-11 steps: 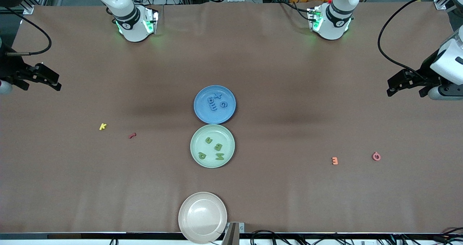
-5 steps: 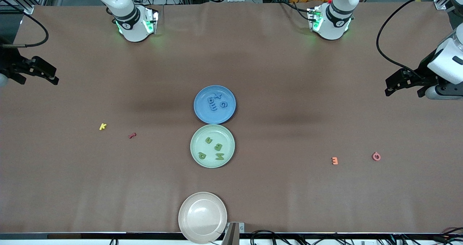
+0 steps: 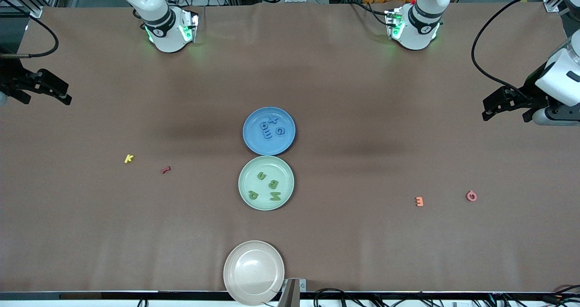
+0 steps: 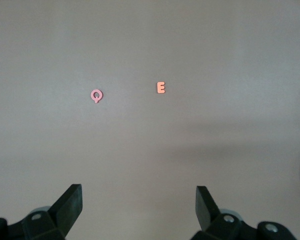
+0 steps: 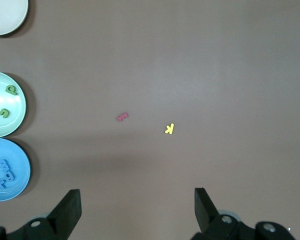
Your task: Sort letters by color into matching plates
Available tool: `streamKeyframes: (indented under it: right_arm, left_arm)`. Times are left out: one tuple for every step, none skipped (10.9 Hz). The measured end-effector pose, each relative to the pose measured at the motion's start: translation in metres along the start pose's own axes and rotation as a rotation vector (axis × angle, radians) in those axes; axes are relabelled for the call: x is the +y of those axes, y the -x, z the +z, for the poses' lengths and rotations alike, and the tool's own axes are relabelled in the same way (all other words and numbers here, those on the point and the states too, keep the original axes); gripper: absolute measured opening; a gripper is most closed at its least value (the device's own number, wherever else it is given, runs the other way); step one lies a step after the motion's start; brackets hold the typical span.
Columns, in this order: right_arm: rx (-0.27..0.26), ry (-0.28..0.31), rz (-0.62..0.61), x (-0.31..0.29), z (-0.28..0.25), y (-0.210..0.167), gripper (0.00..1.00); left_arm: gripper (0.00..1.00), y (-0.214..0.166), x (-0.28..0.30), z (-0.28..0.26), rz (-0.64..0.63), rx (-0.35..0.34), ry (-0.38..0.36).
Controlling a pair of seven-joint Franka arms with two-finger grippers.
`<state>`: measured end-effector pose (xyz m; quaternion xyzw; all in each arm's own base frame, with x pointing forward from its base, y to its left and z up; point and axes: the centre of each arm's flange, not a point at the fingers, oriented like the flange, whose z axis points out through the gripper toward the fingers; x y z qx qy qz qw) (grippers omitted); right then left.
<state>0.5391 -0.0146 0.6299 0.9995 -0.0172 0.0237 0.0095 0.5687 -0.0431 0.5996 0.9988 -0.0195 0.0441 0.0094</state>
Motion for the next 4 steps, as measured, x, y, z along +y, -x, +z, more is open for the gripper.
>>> streamKeyframes:
  right_arm:
    - [0.0, 0.0, 0.0, 0.0001, 0.0014, -0.0009, 1.0]
    - [-0.001, 0.0, 0.0, 0.0002, 0.0031, -0.0019, 1.0]
    - [-0.003, 0.0, 0.001, 0.0004, 0.0046, -0.0027, 1.0]
    - [-0.005, 0.0, 0.001, 0.0006, 0.0059, -0.0032, 1.0]
  left_arm:
    - [1.0, 0.0, 0.0, 0.0, 0.001, 0.0, 0.0]
    - [1.0, 0.0, 0.0, 0.0, 0.001, 0.0, 0.0]
    - [1.0, -0.0001, 0.0001, 0.0001, 0.001, 0.0, 0.0]
    - [1.0, -0.0001, 0.0001, 0.0001, 0.001, 0.0, 0.0]
